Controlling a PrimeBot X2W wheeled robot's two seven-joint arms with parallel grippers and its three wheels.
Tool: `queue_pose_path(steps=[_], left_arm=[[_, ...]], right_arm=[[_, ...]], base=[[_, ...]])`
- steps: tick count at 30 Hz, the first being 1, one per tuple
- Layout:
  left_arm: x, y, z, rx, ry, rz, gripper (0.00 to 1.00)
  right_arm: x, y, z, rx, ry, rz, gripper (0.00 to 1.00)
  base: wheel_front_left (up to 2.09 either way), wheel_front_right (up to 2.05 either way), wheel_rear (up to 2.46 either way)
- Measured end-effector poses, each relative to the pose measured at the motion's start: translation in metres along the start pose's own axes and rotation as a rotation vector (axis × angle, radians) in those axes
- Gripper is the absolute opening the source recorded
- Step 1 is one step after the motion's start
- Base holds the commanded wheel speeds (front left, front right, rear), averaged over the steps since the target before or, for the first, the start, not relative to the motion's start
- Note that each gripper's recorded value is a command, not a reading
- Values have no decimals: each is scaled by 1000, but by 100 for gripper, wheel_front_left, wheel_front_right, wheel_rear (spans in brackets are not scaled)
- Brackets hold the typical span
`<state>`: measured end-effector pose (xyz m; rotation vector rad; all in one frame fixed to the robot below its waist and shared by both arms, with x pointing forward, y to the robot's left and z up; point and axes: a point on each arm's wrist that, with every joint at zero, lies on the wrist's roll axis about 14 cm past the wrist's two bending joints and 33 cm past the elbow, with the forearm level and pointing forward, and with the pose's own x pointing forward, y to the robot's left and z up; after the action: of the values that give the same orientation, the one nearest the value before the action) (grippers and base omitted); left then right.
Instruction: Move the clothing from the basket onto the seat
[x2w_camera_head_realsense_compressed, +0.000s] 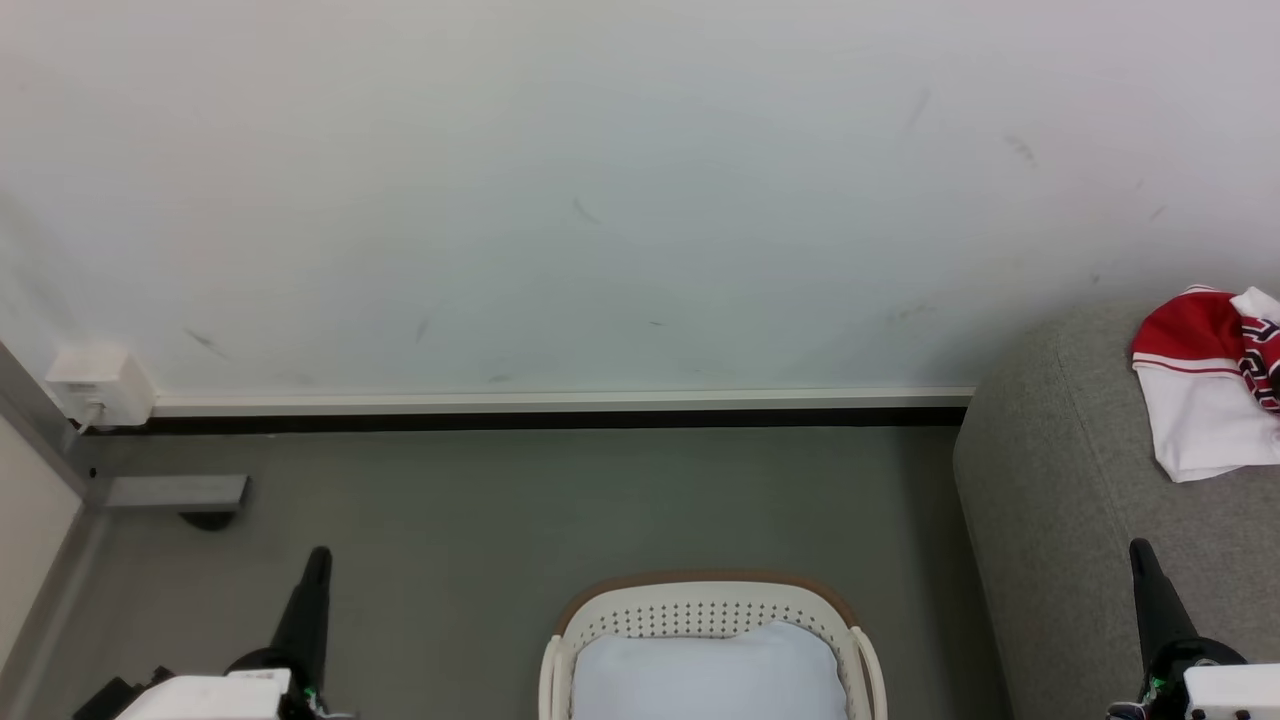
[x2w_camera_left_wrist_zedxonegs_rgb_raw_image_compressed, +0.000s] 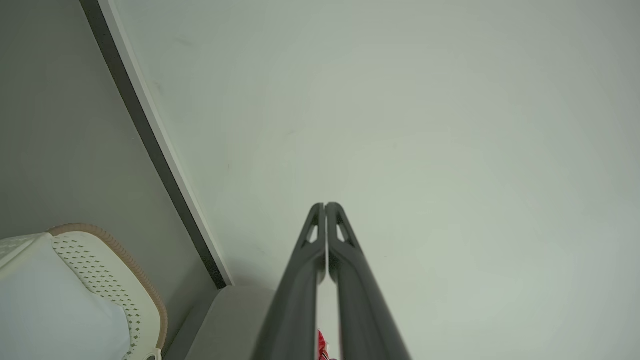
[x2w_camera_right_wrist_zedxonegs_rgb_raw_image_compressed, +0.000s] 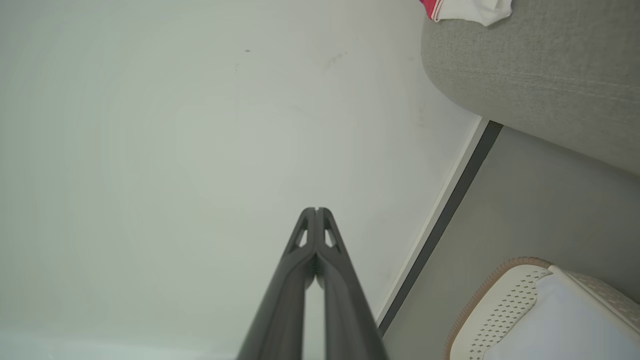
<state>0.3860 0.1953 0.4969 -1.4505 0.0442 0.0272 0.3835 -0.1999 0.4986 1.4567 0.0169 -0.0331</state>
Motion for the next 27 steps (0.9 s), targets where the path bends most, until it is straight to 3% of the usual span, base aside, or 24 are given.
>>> queue_pose_path(steps=[18, 27], left_arm=[[1, -7, 6, -119, -11, -36, 0], [2, -7, 6, -119, -11, -38, 0]], right_arm=[[4, 5, -1, 119, 13, 21, 0], [4, 5, -1, 121, 12, 22, 0]], base=[[0, 0, 0], [0, 0, 0]])
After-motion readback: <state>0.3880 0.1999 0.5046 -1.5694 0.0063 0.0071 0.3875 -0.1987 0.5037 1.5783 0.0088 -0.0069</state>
